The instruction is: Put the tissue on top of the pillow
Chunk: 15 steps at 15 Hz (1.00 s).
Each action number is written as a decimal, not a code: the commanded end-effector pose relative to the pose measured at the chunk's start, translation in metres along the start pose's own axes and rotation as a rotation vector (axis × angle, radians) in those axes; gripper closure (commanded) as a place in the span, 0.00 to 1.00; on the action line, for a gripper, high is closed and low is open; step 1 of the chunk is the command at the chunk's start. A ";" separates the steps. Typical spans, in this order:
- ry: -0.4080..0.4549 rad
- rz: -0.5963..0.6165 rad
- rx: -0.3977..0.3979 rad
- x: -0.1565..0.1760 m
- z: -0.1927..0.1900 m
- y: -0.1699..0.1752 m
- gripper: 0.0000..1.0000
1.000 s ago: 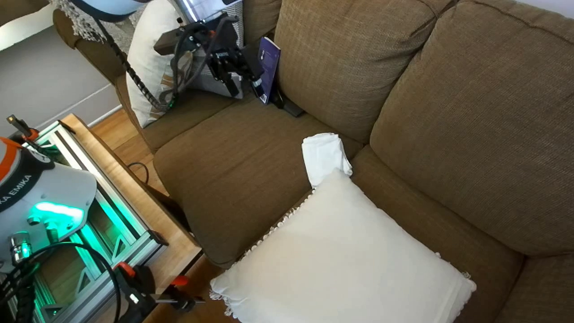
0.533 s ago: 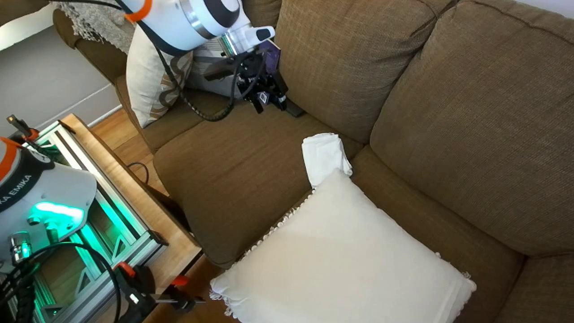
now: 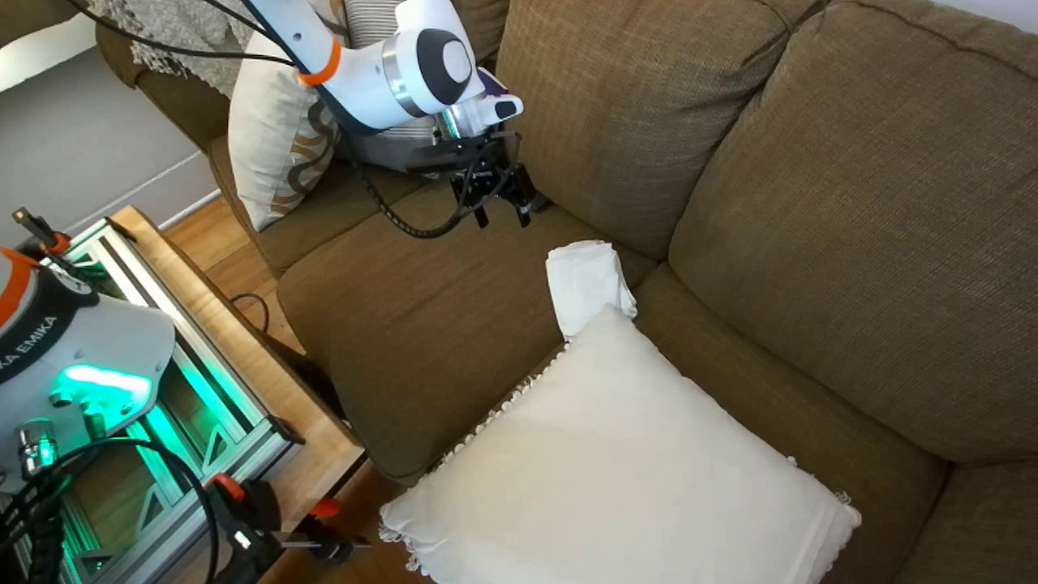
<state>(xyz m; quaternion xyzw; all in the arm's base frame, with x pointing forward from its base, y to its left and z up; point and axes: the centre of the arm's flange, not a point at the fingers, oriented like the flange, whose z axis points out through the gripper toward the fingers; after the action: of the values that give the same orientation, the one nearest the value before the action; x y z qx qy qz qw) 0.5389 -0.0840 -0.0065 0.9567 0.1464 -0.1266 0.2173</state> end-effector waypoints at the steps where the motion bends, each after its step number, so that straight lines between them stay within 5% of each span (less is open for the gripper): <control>1: 0.047 0.189 -0.020 0.013 0.028 -0.003 0.00; 8: 0.104 0.538 -0.072 0.047 0.105 0.008 0.00; 12: 0.096 0.573 -0.070 0.079 0.119 -0.012 0.00; 15: 0.045 0.589 -0.148 0.092 0.138 -0.027 0.00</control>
<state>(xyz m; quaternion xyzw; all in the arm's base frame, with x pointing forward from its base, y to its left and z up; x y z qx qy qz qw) 0.5755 -0.1014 -0.1298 0.9563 -0.1156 -0.0175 0.2680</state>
